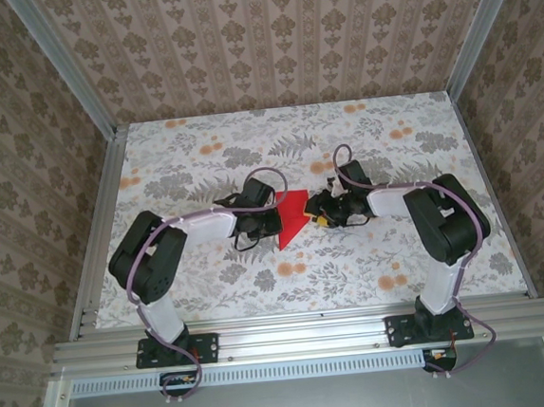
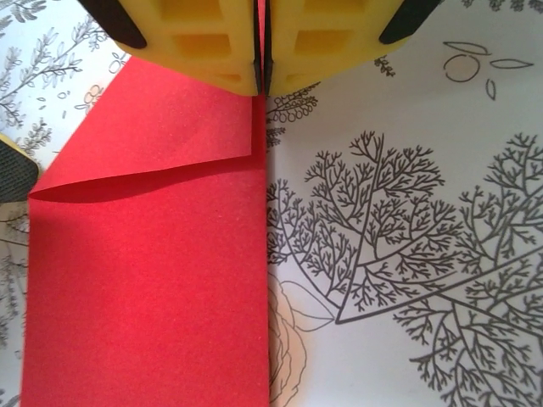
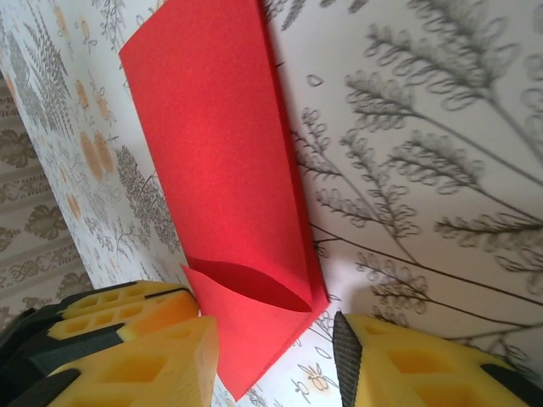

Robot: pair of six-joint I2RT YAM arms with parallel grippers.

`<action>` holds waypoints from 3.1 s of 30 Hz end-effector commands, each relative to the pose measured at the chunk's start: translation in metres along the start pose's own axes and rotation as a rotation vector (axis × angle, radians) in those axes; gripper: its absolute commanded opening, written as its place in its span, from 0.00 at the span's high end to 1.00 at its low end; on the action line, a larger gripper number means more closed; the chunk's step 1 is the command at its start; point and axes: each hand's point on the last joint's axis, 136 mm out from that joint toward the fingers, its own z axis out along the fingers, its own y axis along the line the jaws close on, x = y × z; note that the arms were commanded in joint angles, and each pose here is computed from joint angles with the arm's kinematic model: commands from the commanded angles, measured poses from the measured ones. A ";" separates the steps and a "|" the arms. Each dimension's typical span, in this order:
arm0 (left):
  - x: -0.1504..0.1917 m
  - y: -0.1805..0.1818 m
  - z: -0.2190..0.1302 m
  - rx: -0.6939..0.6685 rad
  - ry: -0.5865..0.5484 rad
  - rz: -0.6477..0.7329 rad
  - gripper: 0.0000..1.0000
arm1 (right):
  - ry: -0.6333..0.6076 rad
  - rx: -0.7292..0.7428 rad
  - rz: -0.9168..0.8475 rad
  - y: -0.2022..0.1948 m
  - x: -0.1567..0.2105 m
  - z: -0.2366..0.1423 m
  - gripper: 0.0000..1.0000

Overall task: Fold a paper plane with a square sheet of paper (pick it up from the middle)
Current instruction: Third fold the triangle at the center of the table, then fourth fold the wing at the center of the table.

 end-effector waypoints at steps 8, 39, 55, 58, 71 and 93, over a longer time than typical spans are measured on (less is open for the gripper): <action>-0.004 0.006 0.002 -0.034 0.017 0.013 0.89 | 0.042 -0.031 -0.002 0.010 0.001 0.013 0.64; -0.014 -0.001 -0.012 -0.015 -0.028 0.024 0.81 | 0.039 -0.030 -0.003 0.013 0.017 0.029 0.94; 0.011 -0.066 -0.025 0.265 -0.128 0.299 0.54 | -0.228 0.291 0.138 -0.024 0.018 -0.034 1.00; 0.014 -0.074 -0.022 0.317 -0.140 0.337 0.50 | -0.233 0.296 0.175 -0.025 0.019 -0.036 1.00; 0.033 -0.082 0.006 0.324 -0.114 0.458 0.48 | -0.194 0.217 0.345 -0.033 0.021 -0.020 1.00; 0.035 -0.069 0.020 0.139 -0.169 0.579 0.56 | -0.164 0.087 0.430 -0.013 0.018 -0.030 1.00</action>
